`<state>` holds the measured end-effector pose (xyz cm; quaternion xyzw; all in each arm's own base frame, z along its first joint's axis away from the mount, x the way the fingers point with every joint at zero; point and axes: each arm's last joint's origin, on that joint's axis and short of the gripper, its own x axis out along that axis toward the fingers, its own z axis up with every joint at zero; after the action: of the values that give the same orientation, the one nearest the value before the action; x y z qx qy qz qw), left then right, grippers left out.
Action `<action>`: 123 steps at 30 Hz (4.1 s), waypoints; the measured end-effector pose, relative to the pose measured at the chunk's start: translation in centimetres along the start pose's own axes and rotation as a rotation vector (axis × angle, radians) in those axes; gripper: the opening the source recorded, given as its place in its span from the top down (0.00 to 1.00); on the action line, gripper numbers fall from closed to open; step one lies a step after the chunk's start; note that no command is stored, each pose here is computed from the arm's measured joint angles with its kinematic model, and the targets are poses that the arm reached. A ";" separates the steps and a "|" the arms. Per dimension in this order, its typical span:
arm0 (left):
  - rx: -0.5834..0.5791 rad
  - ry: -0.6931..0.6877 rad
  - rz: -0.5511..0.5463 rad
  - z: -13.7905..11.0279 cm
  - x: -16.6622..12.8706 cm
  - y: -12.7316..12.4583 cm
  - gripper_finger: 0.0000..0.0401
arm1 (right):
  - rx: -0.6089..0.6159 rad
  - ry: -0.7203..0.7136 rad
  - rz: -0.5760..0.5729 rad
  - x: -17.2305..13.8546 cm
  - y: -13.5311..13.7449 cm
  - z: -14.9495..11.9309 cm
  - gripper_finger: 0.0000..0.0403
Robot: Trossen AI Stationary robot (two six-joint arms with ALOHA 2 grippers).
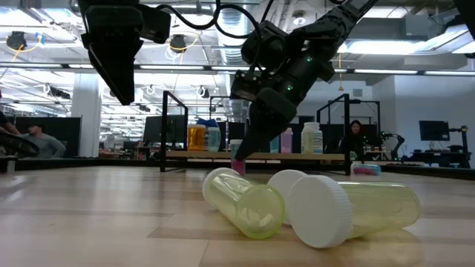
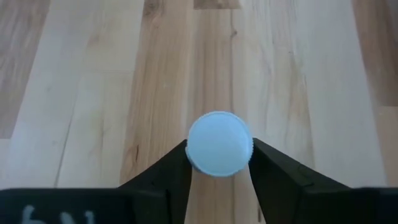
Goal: Pick and place medicine bottles onto shelf by color
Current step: Put the blue pill bottle on the shelf
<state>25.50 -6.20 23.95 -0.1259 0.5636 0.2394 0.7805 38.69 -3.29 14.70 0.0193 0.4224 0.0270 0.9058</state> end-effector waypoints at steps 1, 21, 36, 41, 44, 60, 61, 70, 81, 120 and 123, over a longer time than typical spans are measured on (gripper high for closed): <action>0.000 0.000 0.000 0.0 0.0 0.0 0.42 | 0.000 0.001 0.000 0.0 0.0 0.0 0.59; -0.014 -0.006 0.004 0.0 0.0 0.0 0.42 | -0.029 -0.047 -0.013 -2.5 -0.3 1.1 0.71; -0.050 -0.040 0.008 0.6 0.2 0.2 0.42 | 0.164 -0.231 -0.199 -10.2 -8.2 2.4 0.71; -0.059 -0.039 0.023 1.3 0.4 1.0 0.42 | 0.269 -0.262 -0.277 -10.1 -10.3 2.0 0.71; -0.057 -0.040 0.030 1.7 0.6 1.5 0.42 | 0.276 -0.277 -0.362 -10.4 -11.0 2.0 0.71; -0.031 -0.043 0.042 2.8 1.1 2.7 0.42 | 0.407 -0.336 -0.532 -7.9 -15.0 3.9 0.71; -0.030 -0.042 0.042 2.7 1.1 2.7 0.42 | 0.409 -0.320 -0.531 -7.5 -15.2 4.0 0.71; -0.025 -0.029 0.059 2.6 1.1 2.9 0.42 | 0.422 -0.268 -0.532 -4.6 -17.2 5.0 0.71; -0.043 -0.014 0.073 2.6 1.1 3.2 0.42 | 0.461 -0.247 -0.523 -3.0 -18.7 4.1 0.71; -0.048 -0.011 0.069 2.8 1.2 3.4 0.42 | 0.318 -0.098 -0.524 -3.2 -19.4 2.8 0.57; -0.049 -0.011 0.069 2.8 1.2 3.4 0.42 | 0.317 -0.103 -0.525 -3.8 -19.6 3.7 0.52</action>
<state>26.32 -1.72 23.99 -0.1240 0.5572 0.2803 0.7717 39.76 -23.09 18.86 0.0519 0.3654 -0.2752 0.8877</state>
